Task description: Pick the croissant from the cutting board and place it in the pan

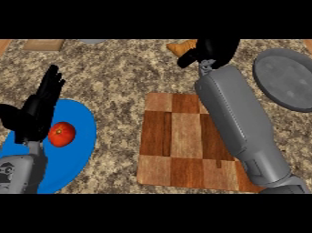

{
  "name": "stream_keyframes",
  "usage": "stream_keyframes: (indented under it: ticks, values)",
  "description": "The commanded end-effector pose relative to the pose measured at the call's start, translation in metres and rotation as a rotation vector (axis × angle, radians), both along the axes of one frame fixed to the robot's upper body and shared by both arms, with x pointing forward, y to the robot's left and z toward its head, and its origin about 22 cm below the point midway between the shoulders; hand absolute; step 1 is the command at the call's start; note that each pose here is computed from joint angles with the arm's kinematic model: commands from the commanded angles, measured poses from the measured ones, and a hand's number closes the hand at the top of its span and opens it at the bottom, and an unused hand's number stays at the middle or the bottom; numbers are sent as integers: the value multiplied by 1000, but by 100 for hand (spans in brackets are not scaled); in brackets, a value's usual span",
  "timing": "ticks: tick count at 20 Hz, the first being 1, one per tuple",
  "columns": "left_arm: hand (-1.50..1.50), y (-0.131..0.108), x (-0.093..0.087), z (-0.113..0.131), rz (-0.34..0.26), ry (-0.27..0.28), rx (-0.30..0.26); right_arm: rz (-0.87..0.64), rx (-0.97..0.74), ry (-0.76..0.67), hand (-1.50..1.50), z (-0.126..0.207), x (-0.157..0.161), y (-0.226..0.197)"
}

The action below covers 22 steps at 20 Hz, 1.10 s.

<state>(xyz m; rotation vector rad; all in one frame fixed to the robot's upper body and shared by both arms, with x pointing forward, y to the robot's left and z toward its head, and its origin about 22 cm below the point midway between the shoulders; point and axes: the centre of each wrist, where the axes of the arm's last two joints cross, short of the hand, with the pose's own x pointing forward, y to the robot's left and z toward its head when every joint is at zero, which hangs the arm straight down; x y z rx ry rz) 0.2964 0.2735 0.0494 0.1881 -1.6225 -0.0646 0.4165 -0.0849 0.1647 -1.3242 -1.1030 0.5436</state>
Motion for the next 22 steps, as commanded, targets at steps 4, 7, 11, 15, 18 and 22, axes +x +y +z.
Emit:
stream_keyframes:
  ticks: [4,7,11,15,18,22]
  values:
    - [0,4,8,1,13,-3,-5,-130,169,-244,150,19,13,-34]
    - [0,2,6,3,19,-2,-2,-170,243,-330,150,17,12,-72]
    - [0,-2,15,-2,17,-20,-2,-207,237,-346,150,11,21,-135]
    - [0,9,5,0,12,-6,-2,-279,143,-299,150,-8,18,-199]
    - [0,4,-4,-10,12,-22,1,-302,122,-286,150,-19,12,-243]
    - [0,-8,12,9,-16,-6,-7,-372,-5,-227,150,-43,1,-291]
